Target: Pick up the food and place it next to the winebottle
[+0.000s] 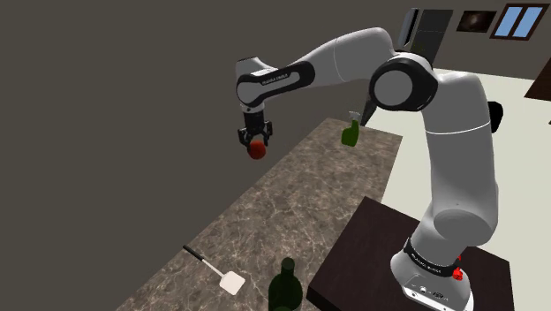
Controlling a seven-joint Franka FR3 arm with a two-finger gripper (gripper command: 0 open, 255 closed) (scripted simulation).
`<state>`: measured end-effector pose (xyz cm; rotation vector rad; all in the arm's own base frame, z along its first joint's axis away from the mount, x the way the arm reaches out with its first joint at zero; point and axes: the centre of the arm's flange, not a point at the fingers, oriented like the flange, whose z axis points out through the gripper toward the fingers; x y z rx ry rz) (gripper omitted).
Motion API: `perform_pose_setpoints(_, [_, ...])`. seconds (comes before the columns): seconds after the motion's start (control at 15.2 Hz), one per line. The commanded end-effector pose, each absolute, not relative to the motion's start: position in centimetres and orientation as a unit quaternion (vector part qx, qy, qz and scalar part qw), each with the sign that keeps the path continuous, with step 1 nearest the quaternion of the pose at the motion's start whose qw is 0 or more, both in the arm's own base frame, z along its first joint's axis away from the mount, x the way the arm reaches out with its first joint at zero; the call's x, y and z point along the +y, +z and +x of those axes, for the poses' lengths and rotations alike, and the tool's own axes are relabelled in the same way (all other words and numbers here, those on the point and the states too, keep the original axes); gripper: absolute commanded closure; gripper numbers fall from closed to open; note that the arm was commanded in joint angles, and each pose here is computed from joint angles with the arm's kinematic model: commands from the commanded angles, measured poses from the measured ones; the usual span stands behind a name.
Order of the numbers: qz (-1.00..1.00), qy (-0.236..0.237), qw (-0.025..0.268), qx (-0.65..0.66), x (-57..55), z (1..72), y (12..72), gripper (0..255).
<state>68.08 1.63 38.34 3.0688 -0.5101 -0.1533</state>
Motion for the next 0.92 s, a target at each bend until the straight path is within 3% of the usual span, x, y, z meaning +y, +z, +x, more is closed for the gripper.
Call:
perform_pose_setpoints(0.0, [0.985, -0.049, 0.013, -0.164, 1.6, 68.1, 39.4, 255])
perform_pose_setpoints(0.86, [0.985, -0.049, 0.013, -0.164, 1.6, 68.1, 46.3, 255])
